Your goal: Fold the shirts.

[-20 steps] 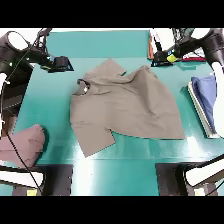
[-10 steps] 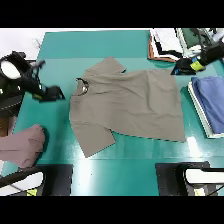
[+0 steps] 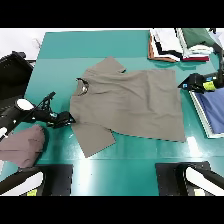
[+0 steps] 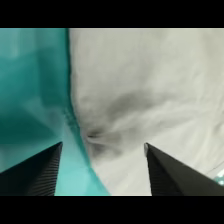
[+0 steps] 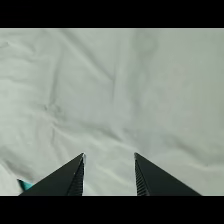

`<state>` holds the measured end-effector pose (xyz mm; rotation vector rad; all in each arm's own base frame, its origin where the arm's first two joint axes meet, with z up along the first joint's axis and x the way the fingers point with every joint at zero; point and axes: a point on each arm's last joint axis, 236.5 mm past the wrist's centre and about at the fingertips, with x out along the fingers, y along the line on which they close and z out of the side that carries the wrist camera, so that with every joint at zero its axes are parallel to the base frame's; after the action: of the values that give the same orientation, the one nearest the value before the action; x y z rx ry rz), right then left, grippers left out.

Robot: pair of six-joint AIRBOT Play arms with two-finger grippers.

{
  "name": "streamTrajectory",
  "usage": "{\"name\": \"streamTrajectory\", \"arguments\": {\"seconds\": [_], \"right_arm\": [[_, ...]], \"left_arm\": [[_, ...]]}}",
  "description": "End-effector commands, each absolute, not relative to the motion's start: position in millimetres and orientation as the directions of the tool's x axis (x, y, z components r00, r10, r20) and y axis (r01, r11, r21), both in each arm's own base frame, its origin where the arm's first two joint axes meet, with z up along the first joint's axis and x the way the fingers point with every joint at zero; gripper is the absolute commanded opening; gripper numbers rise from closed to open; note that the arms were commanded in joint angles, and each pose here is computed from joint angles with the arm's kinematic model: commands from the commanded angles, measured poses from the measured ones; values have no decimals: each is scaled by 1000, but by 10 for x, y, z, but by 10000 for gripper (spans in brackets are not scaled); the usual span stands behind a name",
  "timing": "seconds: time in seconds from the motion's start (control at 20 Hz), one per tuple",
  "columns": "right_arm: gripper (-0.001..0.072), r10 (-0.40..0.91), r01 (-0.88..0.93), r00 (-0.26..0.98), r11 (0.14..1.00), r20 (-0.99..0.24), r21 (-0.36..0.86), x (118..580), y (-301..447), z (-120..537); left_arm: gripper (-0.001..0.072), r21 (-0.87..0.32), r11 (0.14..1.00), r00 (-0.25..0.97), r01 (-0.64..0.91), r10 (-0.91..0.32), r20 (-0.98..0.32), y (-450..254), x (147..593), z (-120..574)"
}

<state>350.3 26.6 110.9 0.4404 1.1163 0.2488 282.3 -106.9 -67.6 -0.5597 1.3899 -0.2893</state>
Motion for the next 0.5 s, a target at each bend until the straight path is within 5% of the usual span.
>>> {"name": "streamTrajectory", "arguments": {"seconds": [0.0, 0.1, 0.15, 0.25, 0.45], "right_arm": [[362, 388, 65, 467, 881, -795, 468, 3408, 152, 1111], [362, 378, 94, 469, 877, -798, 471, 3346, 87, 1062], [362, 373, 116, 465, 874, -803, 473, 3289, 44, 1001], [362, 358, 182, 442, 862, -822, 473, 3114, -75, 807], [369, 223, 403, 274, 857, -936, 322, 2394, -672, 120]], "left_arm": [[596, -566, 812, 217, -142, -532, -818, -1154, 2862, -715], [562, -557, 825, 225, -97, -527, -819, -1282, 2883, -718], [323, -552, 831, 226, -66, -527, -819, -1369, 2883, -717], [19, -546, 838, 239, -25, -525, -817, -1469, 2918, -691], [21, -503, 861, 245, 74, -504, -828, -1417, 3044, -412]]}}
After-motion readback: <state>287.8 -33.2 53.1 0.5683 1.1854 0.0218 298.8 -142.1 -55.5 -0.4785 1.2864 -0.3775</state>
